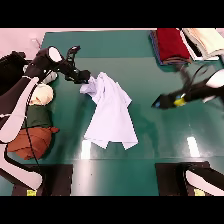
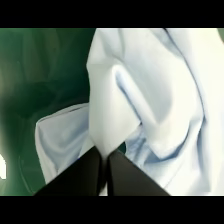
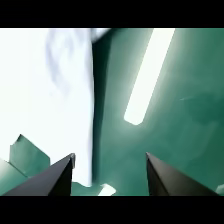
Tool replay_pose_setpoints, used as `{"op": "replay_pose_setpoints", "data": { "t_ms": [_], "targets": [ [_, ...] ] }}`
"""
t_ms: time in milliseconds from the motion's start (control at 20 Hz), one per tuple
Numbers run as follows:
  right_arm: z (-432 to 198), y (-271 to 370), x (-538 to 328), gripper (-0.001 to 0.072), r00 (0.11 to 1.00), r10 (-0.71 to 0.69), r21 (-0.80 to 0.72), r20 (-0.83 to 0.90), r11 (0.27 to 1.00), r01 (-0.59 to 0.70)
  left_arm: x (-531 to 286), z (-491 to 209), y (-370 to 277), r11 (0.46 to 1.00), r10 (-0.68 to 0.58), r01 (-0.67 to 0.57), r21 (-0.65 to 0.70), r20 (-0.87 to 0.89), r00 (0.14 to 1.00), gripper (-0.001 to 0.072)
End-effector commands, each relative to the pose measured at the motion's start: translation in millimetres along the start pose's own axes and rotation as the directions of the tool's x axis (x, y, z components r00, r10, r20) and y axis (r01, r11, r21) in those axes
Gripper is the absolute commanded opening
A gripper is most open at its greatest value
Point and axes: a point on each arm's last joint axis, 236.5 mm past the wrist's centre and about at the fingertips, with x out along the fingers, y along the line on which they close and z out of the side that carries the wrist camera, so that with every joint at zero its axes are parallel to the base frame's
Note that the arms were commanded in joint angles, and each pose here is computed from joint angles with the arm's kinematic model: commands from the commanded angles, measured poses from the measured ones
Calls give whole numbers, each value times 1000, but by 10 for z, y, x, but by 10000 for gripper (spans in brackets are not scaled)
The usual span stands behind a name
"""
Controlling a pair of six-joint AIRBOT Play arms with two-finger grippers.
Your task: Fold the shirts.
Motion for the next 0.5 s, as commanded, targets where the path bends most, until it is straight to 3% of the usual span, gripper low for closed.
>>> {"op": "replay_pose_setpoints", "data": {
  "t_ms": [0, 250, 300, 450],
  "targets": [
    [-582, -26, 754, 437, 991, 106, 213, -84, 973, -87, -85, 45, 56, 1000, 19, -19, 8, 20, 1000, 28],
    [-890, 273, 1330, 437, 969, 85, 98, -230, 993, -64, -86, 64, 56, 1000, 19, -19, 8, 28, 999, 29],
    [-883, 326, 1407, 410, 967, 79, 73, -243, 995, -63, -88, 52, 59, 1000, 20, -21, 9, 23, 1000, 28],
    [-751, 405, 1503, 35, 969, 43, -17, -245, 999, -49, -123, 29, 61, 1000, 27, -27, 14, 15, 1000, 28]
  ]
}}
